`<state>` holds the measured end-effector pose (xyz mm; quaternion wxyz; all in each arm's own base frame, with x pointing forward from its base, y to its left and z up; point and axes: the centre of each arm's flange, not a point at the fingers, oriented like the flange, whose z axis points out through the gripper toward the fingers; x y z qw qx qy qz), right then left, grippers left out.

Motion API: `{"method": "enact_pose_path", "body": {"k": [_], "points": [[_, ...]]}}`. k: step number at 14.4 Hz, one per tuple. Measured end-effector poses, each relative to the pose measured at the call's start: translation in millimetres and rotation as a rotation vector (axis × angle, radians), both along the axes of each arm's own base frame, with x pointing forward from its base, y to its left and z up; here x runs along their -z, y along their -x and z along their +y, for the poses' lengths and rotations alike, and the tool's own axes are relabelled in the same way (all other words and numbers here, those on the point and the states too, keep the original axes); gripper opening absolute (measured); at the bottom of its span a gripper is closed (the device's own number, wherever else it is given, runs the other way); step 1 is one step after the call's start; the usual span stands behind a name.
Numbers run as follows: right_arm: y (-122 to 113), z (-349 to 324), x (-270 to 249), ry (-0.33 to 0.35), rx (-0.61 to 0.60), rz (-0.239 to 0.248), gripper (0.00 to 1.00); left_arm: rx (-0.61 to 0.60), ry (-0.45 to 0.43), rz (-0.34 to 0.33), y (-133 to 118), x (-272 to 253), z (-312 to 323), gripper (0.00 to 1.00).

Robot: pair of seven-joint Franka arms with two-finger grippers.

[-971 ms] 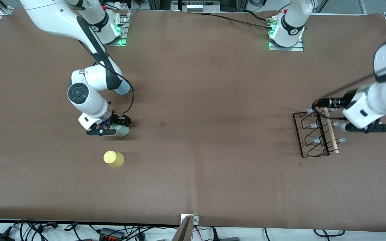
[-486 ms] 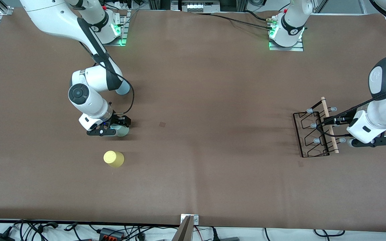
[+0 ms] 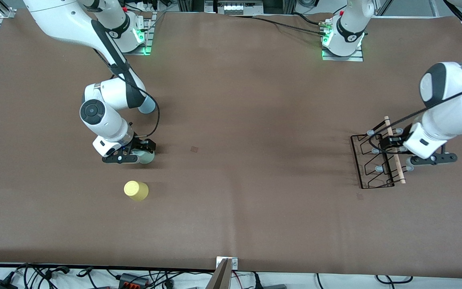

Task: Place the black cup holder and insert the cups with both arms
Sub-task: 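Grasp the teal cup with the right gripper while the left gripper grasps the handle, then slide the holder to mid-table with the left gripper while the right gripper lifts the cup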

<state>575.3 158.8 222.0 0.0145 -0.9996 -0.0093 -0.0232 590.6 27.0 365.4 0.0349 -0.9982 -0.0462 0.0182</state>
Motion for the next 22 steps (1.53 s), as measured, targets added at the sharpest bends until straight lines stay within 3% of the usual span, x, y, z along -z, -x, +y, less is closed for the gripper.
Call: {"method": "enact_pose_path", "body": {"k": [7, 9, 10, 13, 19, 22], "points": [[0, -2, -7, 0.003, 0.003, 0.001, 0.90, 0.023, 0.004, -0.042, 24, 29, 12, 0.78], [-1, -2, -7, 0.003, 0.002, 0.001, 0.71, 0.034, 0.005, -0.043, 30, 34, 11, 0.60], [-1, -2, -9, 0.002, 0.002, -0.003, 0.65, 0.039, 0.005, -0.041, 32, 35, 10, 0.47], [-1, -3, -10, 0.004, -0.023, -0.005, 0.65, 0.040, 0.003, -0.048, 33, 30, 18, 0.19], [-1, -7, -24, 0.013, -0.059, 0.004, 0.65, 0.051, 0.002, -0.049, 32, 27, 18, 0.16], [-2, -24, -48, 0.026, -0.073, 0.030, 0.65, 0.103, 0.005, -0.010, 25, 1, -12, 0.16]]}}
